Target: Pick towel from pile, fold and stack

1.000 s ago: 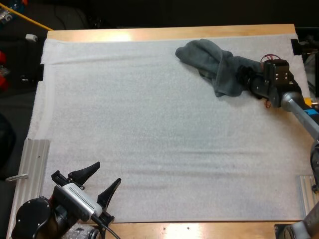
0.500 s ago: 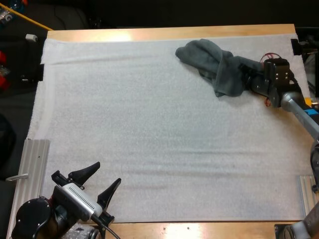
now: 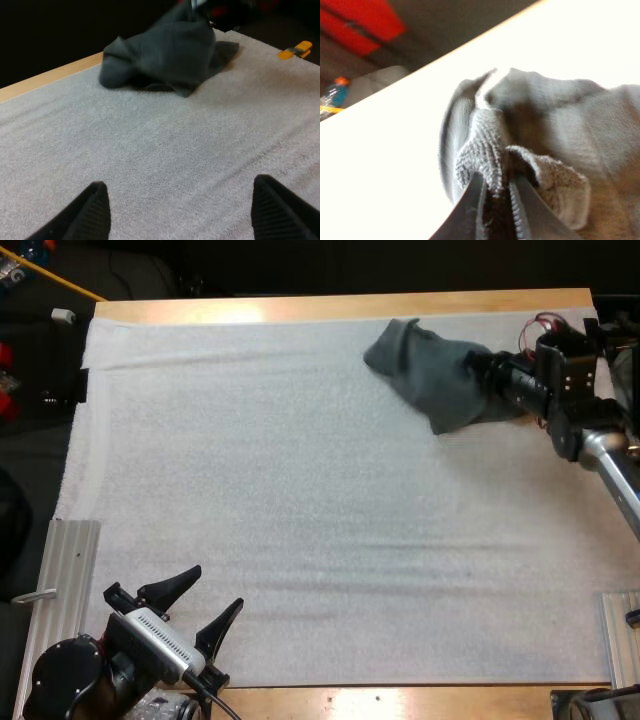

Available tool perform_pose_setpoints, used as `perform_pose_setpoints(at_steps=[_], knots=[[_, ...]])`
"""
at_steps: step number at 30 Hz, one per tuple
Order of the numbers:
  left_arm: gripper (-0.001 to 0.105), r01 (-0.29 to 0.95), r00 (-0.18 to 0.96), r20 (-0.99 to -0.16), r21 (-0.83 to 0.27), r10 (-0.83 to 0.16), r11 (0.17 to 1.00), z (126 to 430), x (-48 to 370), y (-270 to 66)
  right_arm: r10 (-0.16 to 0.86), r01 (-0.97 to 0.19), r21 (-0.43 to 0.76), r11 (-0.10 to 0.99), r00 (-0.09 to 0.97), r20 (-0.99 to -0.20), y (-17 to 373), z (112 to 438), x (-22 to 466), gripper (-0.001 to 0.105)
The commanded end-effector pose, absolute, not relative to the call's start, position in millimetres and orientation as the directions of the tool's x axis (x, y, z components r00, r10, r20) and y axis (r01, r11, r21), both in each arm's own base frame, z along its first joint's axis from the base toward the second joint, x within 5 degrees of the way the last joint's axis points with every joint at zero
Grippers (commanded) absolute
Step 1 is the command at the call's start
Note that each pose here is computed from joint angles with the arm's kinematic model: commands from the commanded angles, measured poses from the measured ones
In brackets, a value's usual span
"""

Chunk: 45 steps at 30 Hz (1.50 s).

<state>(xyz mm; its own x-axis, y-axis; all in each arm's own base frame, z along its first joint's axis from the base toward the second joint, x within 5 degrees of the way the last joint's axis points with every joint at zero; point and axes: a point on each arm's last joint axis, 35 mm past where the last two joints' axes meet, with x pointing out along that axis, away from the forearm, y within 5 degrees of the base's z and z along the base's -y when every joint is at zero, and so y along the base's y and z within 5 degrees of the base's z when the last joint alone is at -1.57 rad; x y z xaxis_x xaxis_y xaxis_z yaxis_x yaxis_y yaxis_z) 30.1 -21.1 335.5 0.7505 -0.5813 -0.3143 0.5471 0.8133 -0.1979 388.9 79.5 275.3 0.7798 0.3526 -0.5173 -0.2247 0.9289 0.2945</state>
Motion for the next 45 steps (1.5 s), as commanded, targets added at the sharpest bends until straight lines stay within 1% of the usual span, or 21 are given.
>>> perform_pose_setpoints(at_steps=[1, 6, 12, 15, 19, 25, 27, 30, 31, 32, 34, 36, 37, 38, 39, 41, 42, 43, 44, 45], knots=[[0.058, 0.562, 0.747, -0.299, -0.195, -0.594, 0.804, 338.7, 29.4, -21.5, 0.354, -0.261, 0.248, 0.933, 0.794, -0.495, 82.0, 291.9, 382.3, 0.000], [0.058, 0.562, 0.747, -0.299, -0.195, -0.594, 0.804, 338.7, 29.4, -21.5, 0.356, -0.324, 0.150, 0.934, 0.817, -0.453, 90.6, 336.6, 347.7, 0.000], [0.058, 0.562, 0.747, -0.299, -0.195, -0.594, 0.804, 338.7, 29.4, -21.5, 0.404, -0.407, 0.085, 0.909, 0.815, -0.415, 97.6, 377.5, 303.1, 0.000], [0.058, 0.562, 0.747, -0.299, -0.195, -0.594, 0.804, 338.7, 29.4, -21.5, 0.434, -0.440, 0.080, 0.894, 0.809, -0.397, 101.2, 395.6, 277.3, 0.000], [0.058, 0.562, 0.747, -0.299, -0.195, -0.594, 0.804, 338.7, 29.4, -21.5, 0.487, -0.499, 0.079, 0.863, 0.780, -0.393, 109.8, 410.1, 247.1, 0.000], [0.058, 0.562, 0.747, -0.299, -0.195, -0.594, 0.804, 338.7, 29.4, -21.5, 0.611, -0.630, 0.100, 0.770, 0.683, -0.399, 145.7, 415.5, 212.9, 0.000], [0.058, 0.562, 0.747, -0.299, -0.195, -0.594, 0.804, 338.7, 29.4, -21.5, 0.671, -0.677, 0.134, 0.723, 0.644, -0.368, 167.2, 416.2, 205.8, 0.000], [0.058, 0.562, 0.747, -0.299, -0.195, -0.594, 0.804, 338.7, 29.4, -21.5, 0.734, -0.726, 0.163, 0.668, 0.607, -0.304, 190.7, 418.6, 200.8, 0.000], [0.058, 0.562, 0.747, -0.299, -0.195, -0.594, 0.804, 338.7, 29.4, -21.5, 0.742, -0.732, 0.166, 0.660, 0.602, -0.296, 195.7, 418.3, 199.6, 0.000], [0.058, 0.562, 0.747, -0.299, -0.195, -0.594, 0.804, 338.7, 29.4, -21.5, 0.736, -0.727, 0.163, 0.667, 0.607, -0.302, 201.2, 415.4, 200.2, 0.000], [0.058, 0.562, 0.747, -0.299, -0.195, -0.594, 0.804, 338.7, 29.4, -21.5, 0.697, -0.698, 0.144, 0.702, 0.631, -0.341, 207.2, 407.3, 202.3, 0.000], [0.058, 0.562, 0.747, -0.299, -0.195, -0.594, 0.804, 338.7, 29.4, -21.5, 0.607, -0.634, 0.102, 0.767, 0.664, -0.437, 212.1, 385.3, 210.8, 0.000], [0.058, 0.562, 0.747, -0.299, -0.195, -0.594, 0.804, 338.7, 29.4, -21.5, 0.578, -0.615, 0.089, 0.784, 0.670, -0.465, 212.8, 378.0, 214.1, 0.000], [0.058, 0.562, 0.747, -0.299, -0.195, -0.594, 0.804, 338.7, 29.4, -21.5, 0.516, -0.572, 0.057, 0.818, 0.686, -0.514, 213.3, 363.8, 220.8, 0.000], [0.058, 0.562, 0.747, -0.299, -0.195, -0.594, 0.804, 338.7, 29.4, -21.5, 0.468, -0.545, 0.032, 0.838, 0.688, -0.555, 214.2, 350.5, 226.2, 0.000], [0.058, 0.562, 0.747, -0.299, -0.195, -0.594, 0.804, 338.7, 29.4, -21.5, 0.416, -0.521, 0.013, 0.853, 0.666, -0.619, 215.0, 327.9, 235.9, 0.002], [0.058, 0.562, 0.747, -0.299, -0.195, -0.594, 0.804, 338.7, 29.4, -21.5, 0.388, -0.506, 0.009, 0.863, 0.650, -0.653, 215.5, 313.6, 242.3, 0.006], [0.058, 0.562, 0.747, -0.299, -0.195, -0.594, 0.804, 338.7, 29.4, -21.5, 0.378, -0.497, 0.011, 0.868, 0.645, -0.665, 215.6, 308.4, 244.8, 0.009], [0.058, 0.562, 0.747, -0.299, -0.195, -0.594, 0.804, 338.7, 29.4, -21.5, 0.356, -0.474, 0.019, 0.880, 0.632, -0.689, 215.6, 298.2, 250.3, 0.017], [0.058, 0.562, 0.747, -0.299, -0.195, -0.594, 0.804, 338.7, 29.4, -21.5, 0.333, -0.449, 0.029, 0.893, 0.617, -0.713, 215.2, 289.3, 255.1, 0.030]])
